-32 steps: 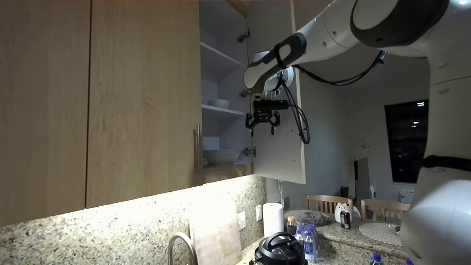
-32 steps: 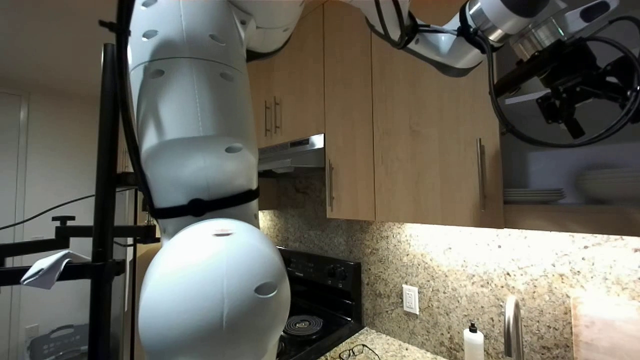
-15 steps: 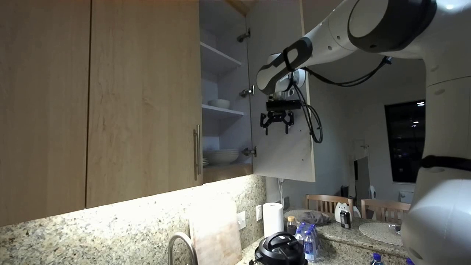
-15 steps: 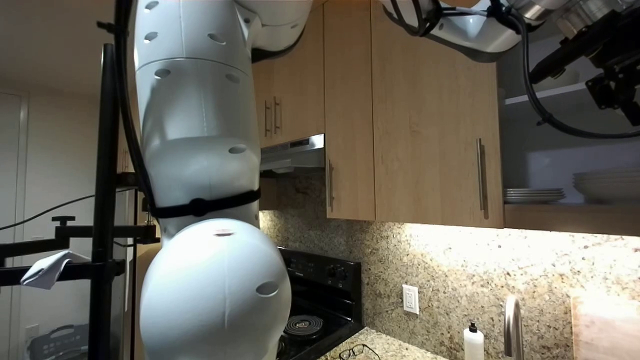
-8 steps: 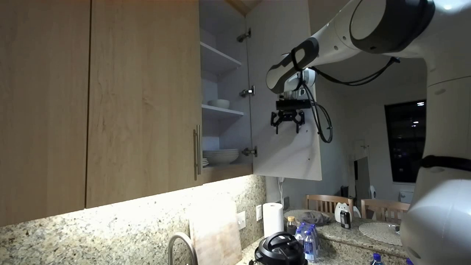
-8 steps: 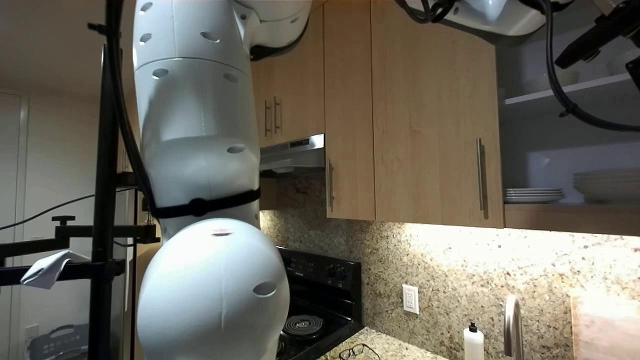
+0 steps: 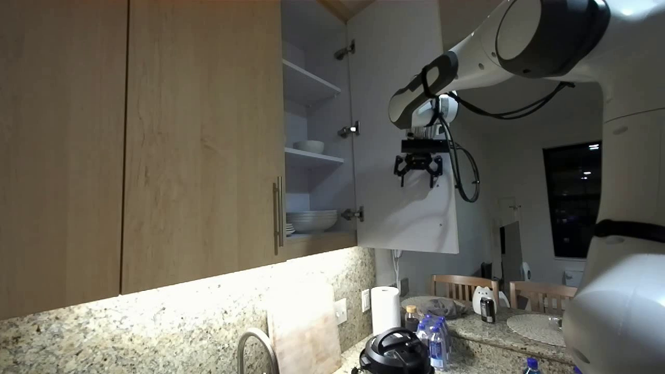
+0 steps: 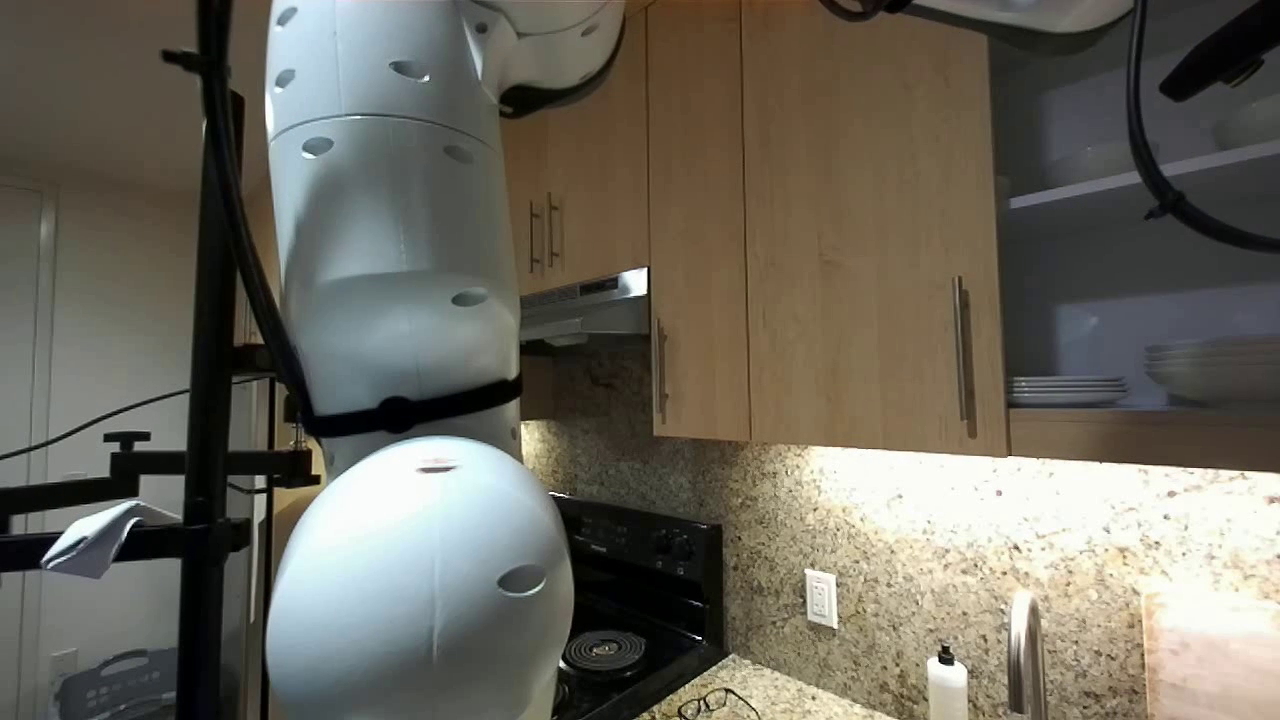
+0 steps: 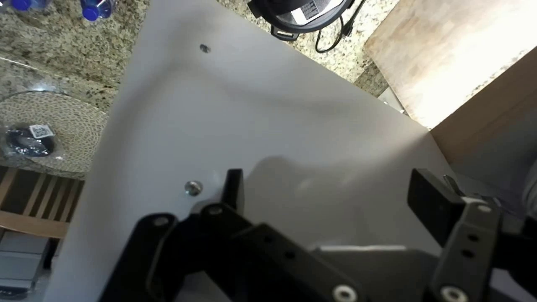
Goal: Open the right cupboard.
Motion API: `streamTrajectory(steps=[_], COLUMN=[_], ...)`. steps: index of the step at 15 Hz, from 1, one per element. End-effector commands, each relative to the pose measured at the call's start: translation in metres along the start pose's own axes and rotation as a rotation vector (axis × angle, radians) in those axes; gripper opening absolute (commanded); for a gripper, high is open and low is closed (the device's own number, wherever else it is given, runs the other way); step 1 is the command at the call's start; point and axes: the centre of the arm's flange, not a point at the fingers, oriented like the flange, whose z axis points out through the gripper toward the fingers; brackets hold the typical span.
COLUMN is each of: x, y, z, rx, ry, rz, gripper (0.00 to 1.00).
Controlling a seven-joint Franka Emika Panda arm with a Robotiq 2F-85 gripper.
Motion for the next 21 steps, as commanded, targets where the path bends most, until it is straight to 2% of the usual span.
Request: streamTrajectory(steps=[1, 6, 10, 16, 21], x=[0.006, 0.006, -0.013, -0.086, -0.159], y=[0.014, 0.020, 0.030, 0.052, 0.036], z=[-0.001, 0.001, -0.010, -0.016, -0.001], rx=[0.016, 0.034, 0.034, 0.076, 0.096], ry=[-0.027, -0.051, -0.055, -0.118, -0.206], rz=[0.015, 0.039, 0.034, 0.031, 0.003], gripper=[1.00, 1.00, 1.00, 1.00, 1.00])
